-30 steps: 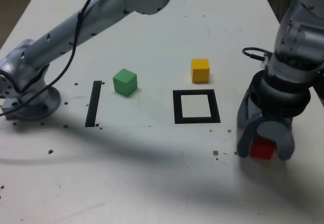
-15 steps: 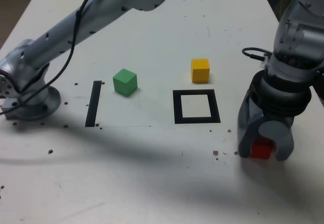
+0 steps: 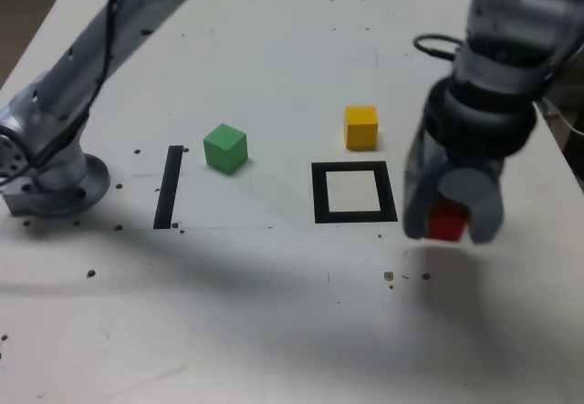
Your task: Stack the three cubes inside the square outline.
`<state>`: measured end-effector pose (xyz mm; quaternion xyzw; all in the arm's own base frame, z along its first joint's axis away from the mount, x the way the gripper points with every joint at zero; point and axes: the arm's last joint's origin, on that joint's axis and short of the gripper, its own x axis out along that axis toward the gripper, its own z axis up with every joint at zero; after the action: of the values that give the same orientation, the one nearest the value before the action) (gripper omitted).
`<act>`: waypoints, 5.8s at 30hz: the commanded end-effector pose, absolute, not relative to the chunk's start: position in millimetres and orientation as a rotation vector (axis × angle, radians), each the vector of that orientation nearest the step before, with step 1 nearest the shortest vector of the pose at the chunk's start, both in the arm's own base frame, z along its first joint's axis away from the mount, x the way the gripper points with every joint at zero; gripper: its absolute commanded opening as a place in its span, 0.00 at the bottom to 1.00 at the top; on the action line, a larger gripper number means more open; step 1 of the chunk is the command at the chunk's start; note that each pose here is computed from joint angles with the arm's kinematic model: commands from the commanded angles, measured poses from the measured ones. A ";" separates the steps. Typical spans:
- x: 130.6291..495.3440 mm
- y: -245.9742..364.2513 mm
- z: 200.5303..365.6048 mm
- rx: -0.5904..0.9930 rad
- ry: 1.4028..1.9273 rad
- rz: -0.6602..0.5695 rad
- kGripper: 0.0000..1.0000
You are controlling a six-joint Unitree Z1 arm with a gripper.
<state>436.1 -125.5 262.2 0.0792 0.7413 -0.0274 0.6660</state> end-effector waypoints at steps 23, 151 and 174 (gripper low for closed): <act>354.4 -15.3 249.7 0.048 1.730 0.096 0.24; 381.1 81.1 224.2 0.029 1.735 0.098 0.95; 388.4 86.4 209.6 0.018 1.739 0.112 0.62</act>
<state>388.5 85.8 210.9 0.0094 0.7620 0.0465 0.6458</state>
